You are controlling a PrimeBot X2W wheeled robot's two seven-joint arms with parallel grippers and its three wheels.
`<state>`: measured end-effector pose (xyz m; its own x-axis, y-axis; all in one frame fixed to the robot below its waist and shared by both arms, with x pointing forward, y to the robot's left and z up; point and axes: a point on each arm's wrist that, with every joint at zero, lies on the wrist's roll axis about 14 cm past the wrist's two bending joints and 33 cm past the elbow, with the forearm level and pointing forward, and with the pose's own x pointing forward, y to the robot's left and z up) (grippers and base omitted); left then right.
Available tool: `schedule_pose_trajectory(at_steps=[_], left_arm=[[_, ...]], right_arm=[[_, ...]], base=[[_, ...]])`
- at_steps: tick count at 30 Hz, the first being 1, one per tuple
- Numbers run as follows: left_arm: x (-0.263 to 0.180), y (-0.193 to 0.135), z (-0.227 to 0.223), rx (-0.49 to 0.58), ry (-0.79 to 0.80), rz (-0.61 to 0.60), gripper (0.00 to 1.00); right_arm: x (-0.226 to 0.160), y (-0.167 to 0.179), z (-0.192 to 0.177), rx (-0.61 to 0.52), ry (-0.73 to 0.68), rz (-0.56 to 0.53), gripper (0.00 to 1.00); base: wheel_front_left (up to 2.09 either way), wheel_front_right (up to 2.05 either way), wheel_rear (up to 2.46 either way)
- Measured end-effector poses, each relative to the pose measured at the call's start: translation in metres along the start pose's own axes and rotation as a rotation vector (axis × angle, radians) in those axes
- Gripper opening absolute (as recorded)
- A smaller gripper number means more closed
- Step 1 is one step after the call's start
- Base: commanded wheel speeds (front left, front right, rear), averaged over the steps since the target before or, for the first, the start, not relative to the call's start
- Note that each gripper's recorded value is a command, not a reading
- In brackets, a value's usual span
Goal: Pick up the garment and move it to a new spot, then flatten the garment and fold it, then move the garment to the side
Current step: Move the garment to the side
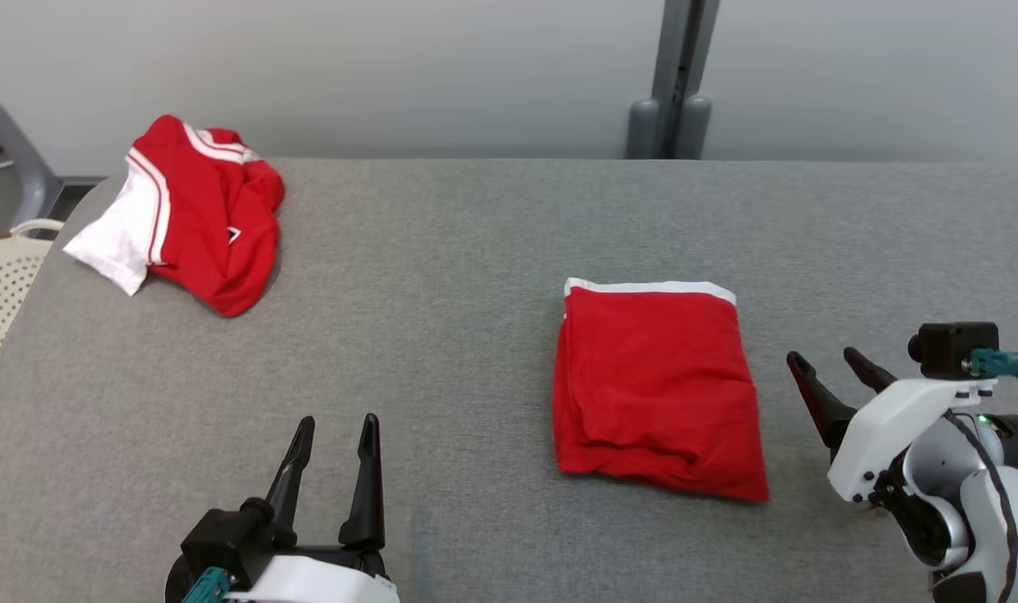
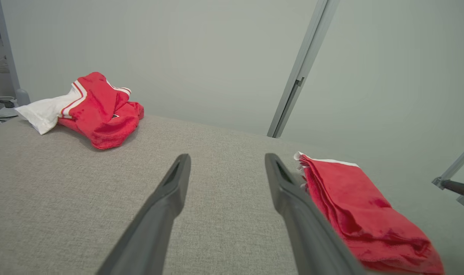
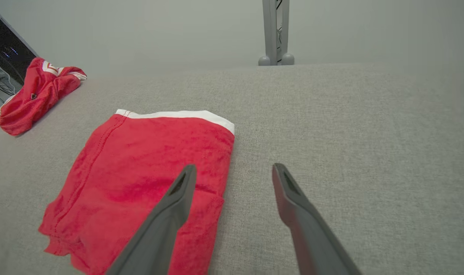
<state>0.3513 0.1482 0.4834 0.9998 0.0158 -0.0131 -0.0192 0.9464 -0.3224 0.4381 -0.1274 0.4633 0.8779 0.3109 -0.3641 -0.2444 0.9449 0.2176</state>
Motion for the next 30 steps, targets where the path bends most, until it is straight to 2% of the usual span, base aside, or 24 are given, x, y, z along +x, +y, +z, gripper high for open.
schedule_pose_trajectory(at_steps=[6,16,22,23,24,25,26,30], left_arm=[[0.001,0.014,0.0,0.0,0.002,0.047,1.0],[0.005,0.03,-0.001,0.012,0.008,0.099,1.0],[0.006,0.034,-0.004,0.014,0.017,0.111,1.0],[0.007,0.034,-0.003,0.015,0.016,0.111,1.0],[0.007,0.034,-0.003,0.016,0.016,0.112,1.0],[0.008,0.034,-0.003,0.014,0.016,0.112,1.0],[0.008,0.034,-0.004,0.012,0.017,0.111,1.0],[0.01,0.032,-0.005,0.011,0.02,0.106,1.0]], right_arm=[[0.021,0.004,-0.035,0.056,0.229,0.055,1.0],[0.049,0.011,-0.065,0.116,0.428,0.102,1.0],[0.058,0.015,-0.071,0.128,0.49,0.12,1.0],[0.059,0.016,-0.071,0.121,0.493,0.126,0.76],[0.06,0.018,-0.07,0.111,0.489,0.131,0.45],[0.061,0.019,-0.071,0.102,0.492,0.138,0.31],[0.061,0.02,-0.071,0.097,0.491,0.143,0.0],[0.061,0.02,-0.069,0.087,0.484,0.149,0.0]], base=[[0.0,0.0,0.0],[0.0,0.0,0.0],[0.0,0.0,0.0],[0.0,0.0,0.0],[0.0,0.0,0.0],[0.0,0.0,0.0],[0.0,0.0,0.0],[0.0,0.0,0.0]])
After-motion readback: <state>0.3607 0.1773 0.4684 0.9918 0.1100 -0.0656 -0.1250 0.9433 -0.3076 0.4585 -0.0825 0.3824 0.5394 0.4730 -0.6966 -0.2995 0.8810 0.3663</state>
